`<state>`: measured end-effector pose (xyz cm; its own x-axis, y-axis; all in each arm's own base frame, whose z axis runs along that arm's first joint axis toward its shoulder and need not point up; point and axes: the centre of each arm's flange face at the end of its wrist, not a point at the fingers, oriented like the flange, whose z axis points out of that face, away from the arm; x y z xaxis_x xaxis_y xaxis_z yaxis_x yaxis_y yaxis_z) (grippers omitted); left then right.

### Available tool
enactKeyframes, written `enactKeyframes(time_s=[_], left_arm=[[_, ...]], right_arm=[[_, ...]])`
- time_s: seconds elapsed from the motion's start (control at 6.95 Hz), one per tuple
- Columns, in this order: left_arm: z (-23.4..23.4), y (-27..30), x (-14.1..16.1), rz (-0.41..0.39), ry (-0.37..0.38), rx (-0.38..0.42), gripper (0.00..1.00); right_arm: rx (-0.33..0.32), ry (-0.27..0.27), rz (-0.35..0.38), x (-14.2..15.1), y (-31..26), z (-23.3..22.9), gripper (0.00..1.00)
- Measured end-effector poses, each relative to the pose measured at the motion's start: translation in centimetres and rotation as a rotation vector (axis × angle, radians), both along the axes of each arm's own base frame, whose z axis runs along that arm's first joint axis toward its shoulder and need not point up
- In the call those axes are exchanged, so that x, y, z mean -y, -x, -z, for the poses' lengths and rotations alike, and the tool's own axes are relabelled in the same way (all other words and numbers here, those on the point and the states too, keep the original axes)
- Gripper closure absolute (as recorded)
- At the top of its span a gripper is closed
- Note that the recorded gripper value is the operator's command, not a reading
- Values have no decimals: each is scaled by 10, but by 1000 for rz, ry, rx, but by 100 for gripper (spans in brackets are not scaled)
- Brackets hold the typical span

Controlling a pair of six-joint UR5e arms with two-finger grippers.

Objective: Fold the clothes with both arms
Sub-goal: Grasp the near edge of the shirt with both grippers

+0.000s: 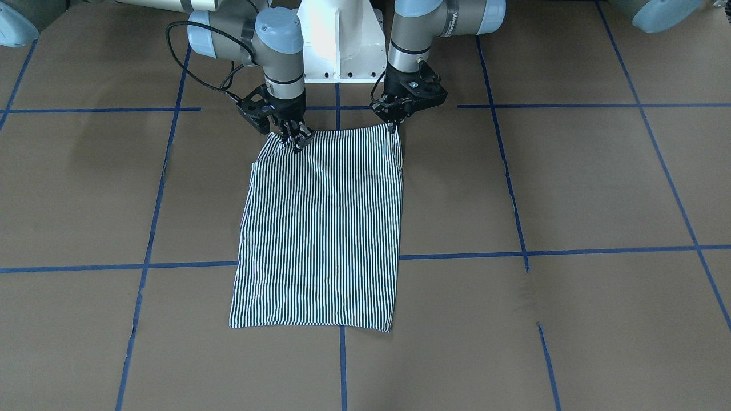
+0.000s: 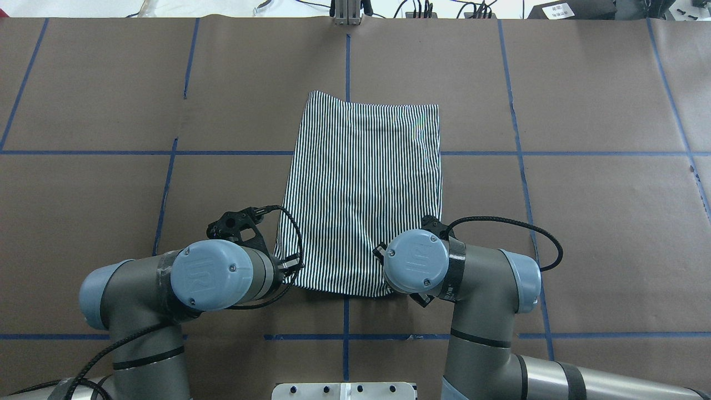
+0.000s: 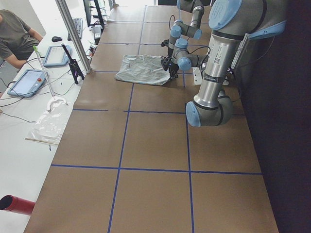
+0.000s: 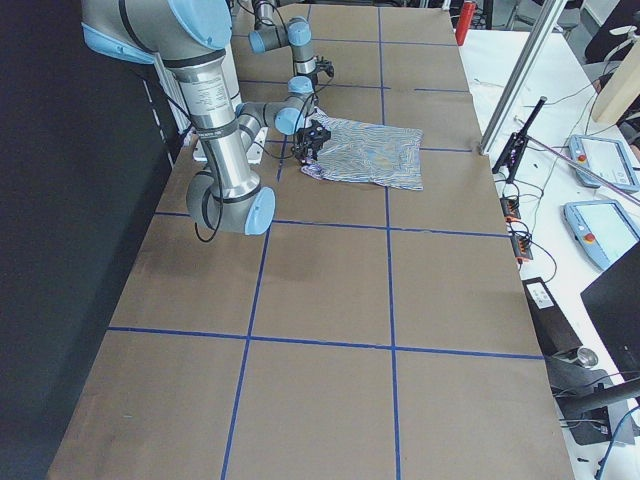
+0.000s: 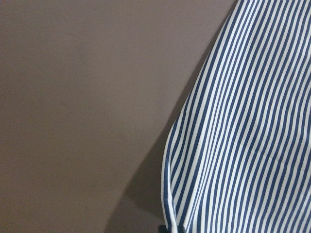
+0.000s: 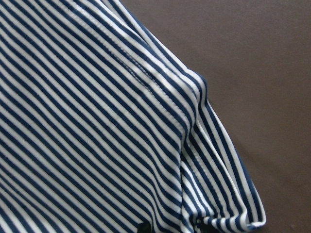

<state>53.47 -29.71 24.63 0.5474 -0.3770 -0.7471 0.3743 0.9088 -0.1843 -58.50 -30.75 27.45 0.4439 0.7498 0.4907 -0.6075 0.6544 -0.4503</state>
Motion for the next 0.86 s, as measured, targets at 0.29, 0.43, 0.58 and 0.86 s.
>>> enactKeyframes(time_s=[0.29, 0.43, 0.58, 0.86], left_arm=[[0, -1, -1, -1, -1, 0, 100], [0, -1, -1, -1, -1, 0, 100], [2, -1, -1, 0, -2, -3, 100], [18, 8, -5, -1, -6, -41, 100]], right_arm=[[3, -5, -2, 1, 0, 3, 100], [4, -10, -6, 2, 0, 3, 100], [7, -17, -11, 2, -2, 5, 100], [13, -23, -16, 2, -6, 7, 100]])
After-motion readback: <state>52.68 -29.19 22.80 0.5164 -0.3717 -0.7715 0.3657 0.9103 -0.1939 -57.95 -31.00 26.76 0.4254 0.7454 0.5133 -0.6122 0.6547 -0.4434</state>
